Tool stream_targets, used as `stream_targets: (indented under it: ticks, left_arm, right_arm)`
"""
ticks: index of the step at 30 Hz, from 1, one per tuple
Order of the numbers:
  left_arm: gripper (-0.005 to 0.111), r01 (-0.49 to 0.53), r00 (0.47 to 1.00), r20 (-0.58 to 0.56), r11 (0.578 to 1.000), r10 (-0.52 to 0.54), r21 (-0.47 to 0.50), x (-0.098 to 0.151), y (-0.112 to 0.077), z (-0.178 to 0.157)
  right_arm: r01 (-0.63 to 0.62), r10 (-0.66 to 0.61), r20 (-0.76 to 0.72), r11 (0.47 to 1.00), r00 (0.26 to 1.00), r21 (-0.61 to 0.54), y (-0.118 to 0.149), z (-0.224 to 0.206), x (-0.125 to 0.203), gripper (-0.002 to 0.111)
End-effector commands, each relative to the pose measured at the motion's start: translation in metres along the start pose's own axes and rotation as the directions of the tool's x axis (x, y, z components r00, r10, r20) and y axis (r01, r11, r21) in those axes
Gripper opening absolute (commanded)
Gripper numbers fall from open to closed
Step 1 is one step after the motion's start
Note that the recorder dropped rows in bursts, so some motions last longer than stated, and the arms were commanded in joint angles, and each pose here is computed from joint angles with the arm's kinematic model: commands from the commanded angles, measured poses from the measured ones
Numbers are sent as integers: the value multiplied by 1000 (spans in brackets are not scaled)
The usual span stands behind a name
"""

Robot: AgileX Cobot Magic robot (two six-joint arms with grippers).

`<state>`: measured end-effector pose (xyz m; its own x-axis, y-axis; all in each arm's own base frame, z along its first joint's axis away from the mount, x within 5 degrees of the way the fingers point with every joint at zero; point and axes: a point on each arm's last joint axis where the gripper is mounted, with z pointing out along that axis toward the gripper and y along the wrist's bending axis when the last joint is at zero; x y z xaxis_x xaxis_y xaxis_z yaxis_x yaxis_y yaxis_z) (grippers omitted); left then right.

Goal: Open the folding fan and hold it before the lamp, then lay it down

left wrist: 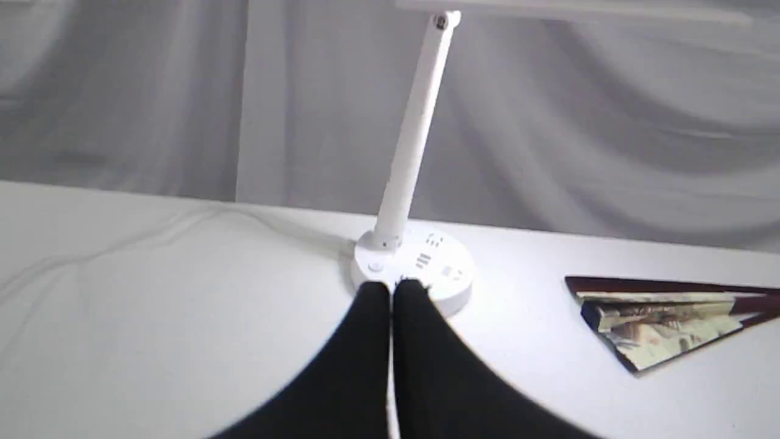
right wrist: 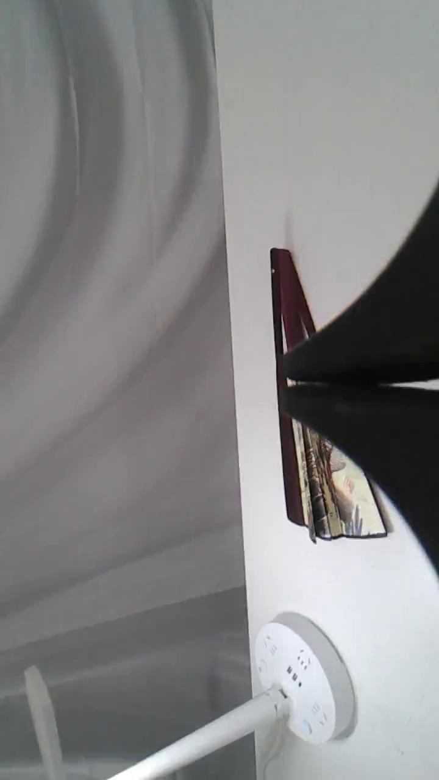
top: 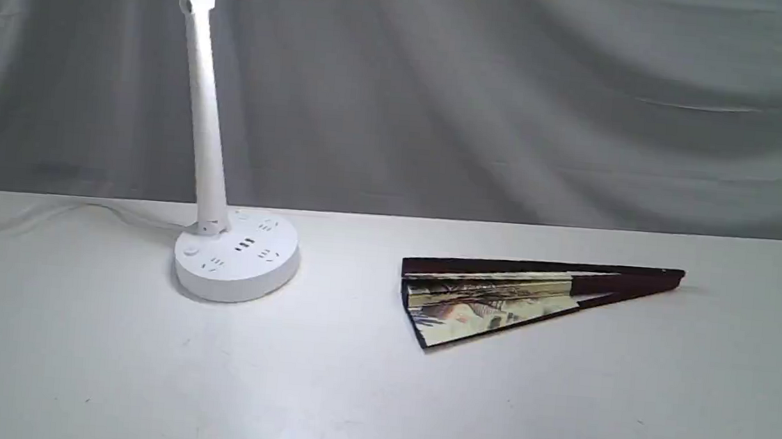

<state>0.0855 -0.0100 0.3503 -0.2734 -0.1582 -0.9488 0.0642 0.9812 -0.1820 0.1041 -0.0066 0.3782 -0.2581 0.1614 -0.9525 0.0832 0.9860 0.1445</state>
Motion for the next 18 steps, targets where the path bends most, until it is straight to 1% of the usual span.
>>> stream_targets:
  ticks: [1,5,7,10,13,16,18]
  left_arm:
    - [0,0,998,-62,1000,-1,-18,-3,2,24]
    - [0,15,996,-89,999,-18,-33,-4,5,54]
    - [0,19,996,-91,999,-23,-40,-5,7,67]
    - [0,22,994,-106,998,-28,-53,-3,10,89]
    - [0,24,991,-128,998,-32,-66,2,13,109]
    - [0,19,983,-178,997,-32,-78,9,16,127]
    - [0,17,970,-241,996,-37,-85,12,17,139]
  right_arm:
    - [15,-14,-45,1000,999,21,-4,23,-6,0]
    - [6,-5,-39,999,999,39,-9,50,-9,0]
    - [11,-8,-65,999,998,47,-11,60,-7,0]
    - [71,-61,-126,995,990,77,-17,82,-1,0]
    - [80,-64,-179,993,982,86,-21,104,7,0]
    - [78,-56,-217,993,975,92,-25,125,14,0]
    - [77,-53,-235,992,971,96,-28,138,19,0]
